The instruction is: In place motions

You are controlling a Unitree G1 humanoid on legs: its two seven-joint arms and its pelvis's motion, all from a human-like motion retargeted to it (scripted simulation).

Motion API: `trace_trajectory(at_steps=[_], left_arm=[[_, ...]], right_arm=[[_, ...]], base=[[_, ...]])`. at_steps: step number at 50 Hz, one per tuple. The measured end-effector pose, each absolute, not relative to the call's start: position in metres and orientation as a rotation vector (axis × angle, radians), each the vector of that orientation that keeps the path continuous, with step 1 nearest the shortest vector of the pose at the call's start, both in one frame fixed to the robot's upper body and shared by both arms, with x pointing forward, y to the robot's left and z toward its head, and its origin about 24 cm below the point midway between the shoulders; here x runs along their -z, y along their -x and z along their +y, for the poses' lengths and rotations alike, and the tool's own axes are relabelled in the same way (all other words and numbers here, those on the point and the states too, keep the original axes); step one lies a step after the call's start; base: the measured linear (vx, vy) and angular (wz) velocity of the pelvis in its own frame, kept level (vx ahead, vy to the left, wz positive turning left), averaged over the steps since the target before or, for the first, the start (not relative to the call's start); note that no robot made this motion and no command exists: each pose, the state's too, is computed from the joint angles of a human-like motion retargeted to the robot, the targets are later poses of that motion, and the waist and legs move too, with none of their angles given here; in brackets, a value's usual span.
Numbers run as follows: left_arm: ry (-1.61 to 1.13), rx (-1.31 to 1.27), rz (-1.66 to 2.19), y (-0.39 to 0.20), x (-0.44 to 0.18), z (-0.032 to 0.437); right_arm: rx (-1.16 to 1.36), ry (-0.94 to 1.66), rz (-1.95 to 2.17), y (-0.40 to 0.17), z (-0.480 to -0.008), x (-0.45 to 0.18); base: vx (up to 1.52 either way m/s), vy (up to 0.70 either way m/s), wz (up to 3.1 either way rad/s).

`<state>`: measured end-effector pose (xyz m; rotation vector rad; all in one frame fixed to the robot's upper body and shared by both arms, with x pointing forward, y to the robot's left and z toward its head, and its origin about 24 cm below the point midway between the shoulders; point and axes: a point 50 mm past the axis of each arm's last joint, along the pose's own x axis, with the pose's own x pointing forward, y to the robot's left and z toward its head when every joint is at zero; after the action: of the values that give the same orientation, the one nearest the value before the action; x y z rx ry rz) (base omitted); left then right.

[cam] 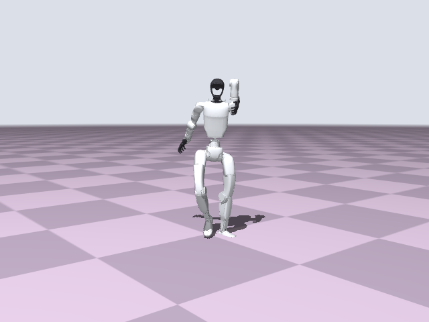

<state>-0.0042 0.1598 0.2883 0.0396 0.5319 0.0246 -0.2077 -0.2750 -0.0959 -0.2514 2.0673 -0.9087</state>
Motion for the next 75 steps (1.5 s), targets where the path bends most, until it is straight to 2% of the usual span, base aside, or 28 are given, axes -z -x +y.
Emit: trace_trajectory(at_steps=[5,8,11,13,17,22,27,32,38,45,52,58,68,75], left_arm=[[0.061,0.036,0.787,-0.005,-0.288,0.15],[0.123,0.068,1.064,-0.017,-0.287,0.141],[0.107,-0.016,1.328,-0.026,-0.282,0.141],[0.063,-0.133,1.494,-0.031,-0.279,0.146],[0.053,-0.319,1.684,-0.034,-0.274,0.151],[0.214,-0.319,1.783,-0.038,-0.268,0.145],[0.21,-0.297,1.855,-0.04,-0.265,0.143],[0.118,-0.315,1.834,-0.037,-0.268,0.151],[0.188,-0.262,1.77,-0.036,-0.269,0.15],[0.173,-0.194,1.75,-0.037,-0.269,0.147],[0.185,-0.115,1.774,-0.038,-0.268,0.143],[0.169,-0.099,1.809,-0.039,-0.267,0.142],[0.128,-0.085,1.776,-0.038,-0.269,0.143],[0.124,-0.079,1.689,-0.037,-0.271,0.142]], right_arm=[[0.626,0.106,1.863,0.108,-0.254,0.149],[0.367,0.094,1.733,0.043,-0.224,0.171],[0.075,0.123,1.624,-0.003,-0.19,0.181],[-0.121,0.15,1.513,-0.041,-0.168,0.181],[-0.327,0.31,1.23,-0.115,-0.16,0.166],[-0.477,0.42,0.95,-0.174,-0.146,0.138],[-0.479,0.396,1.015,-0.146,-0.153,0.148],[-0.435,0.31,1.36,-0.062,-0.175,0.174],[-0.309,0.173,1.897,0.061,-0.196,0.173],[-0.121,0.089,2.12,0.128,-0.191,0.155],[-0.157,0.137,2.096,0.124,-0.187,0.157],[-0.205,0.267,1.973,0.088,-0.194,0.167],[-0.258,0.31,1.713,0.018,-0.188,0.18],[-0.252,0.365,1.686,0.007,-0.205,0.178]], base=[[0.06,-0.02,-0.58],[0.1,-0.07,-0.12],[0.08,-0.19,-0.15],[-0.02,-0.2,-0.36],[-0.05,-0.16,-0.32],[-0.07,-0.04,0.05],[0.14,0.0,0.29],[0.0,0.01,0.42],[0.05,0.04,0.32],[0.01,0.0,0.03],[-0.02,0.0,-0.15],[-0.05,0.0,-0.32],[-0.09,-0.04,0.1],[-0.16,0.02,0.88]])
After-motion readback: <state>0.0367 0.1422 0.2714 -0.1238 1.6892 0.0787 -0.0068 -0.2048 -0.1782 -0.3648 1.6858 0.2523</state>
